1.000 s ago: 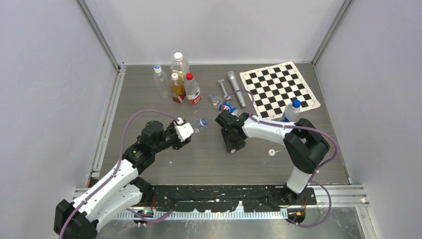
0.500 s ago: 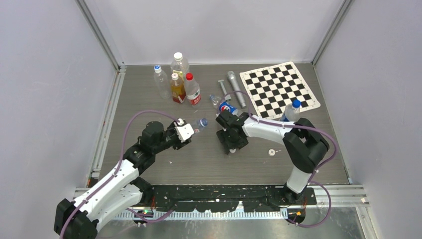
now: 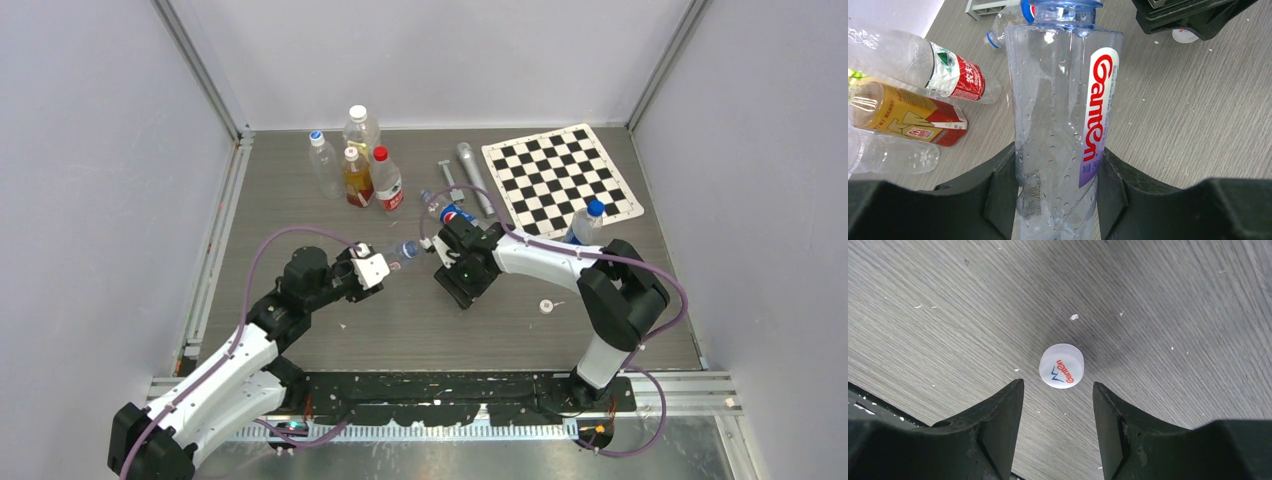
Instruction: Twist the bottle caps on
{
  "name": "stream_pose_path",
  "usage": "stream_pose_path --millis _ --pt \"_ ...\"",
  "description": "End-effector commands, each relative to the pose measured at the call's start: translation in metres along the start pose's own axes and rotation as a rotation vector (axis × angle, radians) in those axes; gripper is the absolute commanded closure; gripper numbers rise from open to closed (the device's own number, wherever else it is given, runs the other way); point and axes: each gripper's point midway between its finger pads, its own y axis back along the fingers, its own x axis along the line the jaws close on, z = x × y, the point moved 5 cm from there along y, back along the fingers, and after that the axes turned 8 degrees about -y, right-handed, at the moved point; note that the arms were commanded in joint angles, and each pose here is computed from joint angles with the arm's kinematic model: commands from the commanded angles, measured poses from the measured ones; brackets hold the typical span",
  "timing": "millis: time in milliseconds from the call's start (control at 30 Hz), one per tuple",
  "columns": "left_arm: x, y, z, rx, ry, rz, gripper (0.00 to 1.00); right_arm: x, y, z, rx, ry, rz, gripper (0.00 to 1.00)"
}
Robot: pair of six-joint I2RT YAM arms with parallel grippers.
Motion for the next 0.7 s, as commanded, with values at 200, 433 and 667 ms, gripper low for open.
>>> stream_pose_path --millis 200,433,667 --pt "0.004 0.0 0.014 -0.081 -0.039 0.007 1.0 0.001 0.006 0.012 -0.025 0.191 0.068 0.46" --pt "0.003 -0.001 0.014 -0.078 -0.037 0.002 1.0 0.0 0.0 0.014 -0.015 0.215 0.063 0.48" --pt "0.003 -0.001 0.014 -0.08 -0.037 0.0 1.0 0.0 -0.004 0.017 -0.023 0.215 0.063 0.52"
